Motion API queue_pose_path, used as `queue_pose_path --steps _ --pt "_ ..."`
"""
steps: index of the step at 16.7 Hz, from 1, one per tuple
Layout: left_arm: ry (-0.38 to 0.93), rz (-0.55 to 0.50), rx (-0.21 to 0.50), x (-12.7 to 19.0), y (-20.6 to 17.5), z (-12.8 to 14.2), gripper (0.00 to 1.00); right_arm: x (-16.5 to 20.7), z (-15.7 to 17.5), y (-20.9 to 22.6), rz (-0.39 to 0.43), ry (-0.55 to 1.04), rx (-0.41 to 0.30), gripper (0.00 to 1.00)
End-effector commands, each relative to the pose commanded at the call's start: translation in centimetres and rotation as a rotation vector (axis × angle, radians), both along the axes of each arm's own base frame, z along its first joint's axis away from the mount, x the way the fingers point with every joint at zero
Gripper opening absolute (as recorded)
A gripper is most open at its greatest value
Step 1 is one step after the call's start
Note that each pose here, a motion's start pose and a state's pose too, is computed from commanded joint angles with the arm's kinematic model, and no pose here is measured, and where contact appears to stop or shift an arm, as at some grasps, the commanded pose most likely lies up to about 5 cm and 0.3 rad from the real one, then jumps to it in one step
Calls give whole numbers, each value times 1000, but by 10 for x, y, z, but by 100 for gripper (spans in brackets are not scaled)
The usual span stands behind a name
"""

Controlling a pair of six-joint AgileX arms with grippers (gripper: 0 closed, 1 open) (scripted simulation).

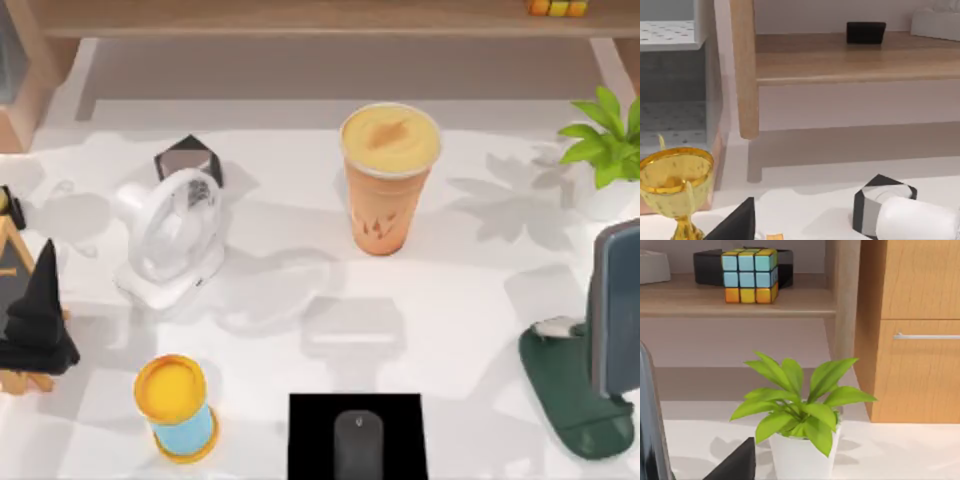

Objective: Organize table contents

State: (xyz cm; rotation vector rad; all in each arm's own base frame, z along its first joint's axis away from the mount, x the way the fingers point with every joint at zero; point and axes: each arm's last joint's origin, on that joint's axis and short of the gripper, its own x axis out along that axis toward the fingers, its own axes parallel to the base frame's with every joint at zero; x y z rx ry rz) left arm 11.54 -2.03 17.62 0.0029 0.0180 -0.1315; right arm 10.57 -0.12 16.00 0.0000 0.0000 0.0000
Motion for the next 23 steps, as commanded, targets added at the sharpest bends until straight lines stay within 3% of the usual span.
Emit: queue_pose_path --steps 7,11,18,23 --pt "54 -167 29 42 -67 30 100 0 0 0 0 0 0 100" --pt "82 -192 64 71 -134 23 100 0 0 0 0 0 0 100" --pt "85 -116 107 99 -254 -51 100 0 0 0 0 0 0 100" --pt "34 10 60 117 -299 -104 100 0 0 0 0 0 0 100"
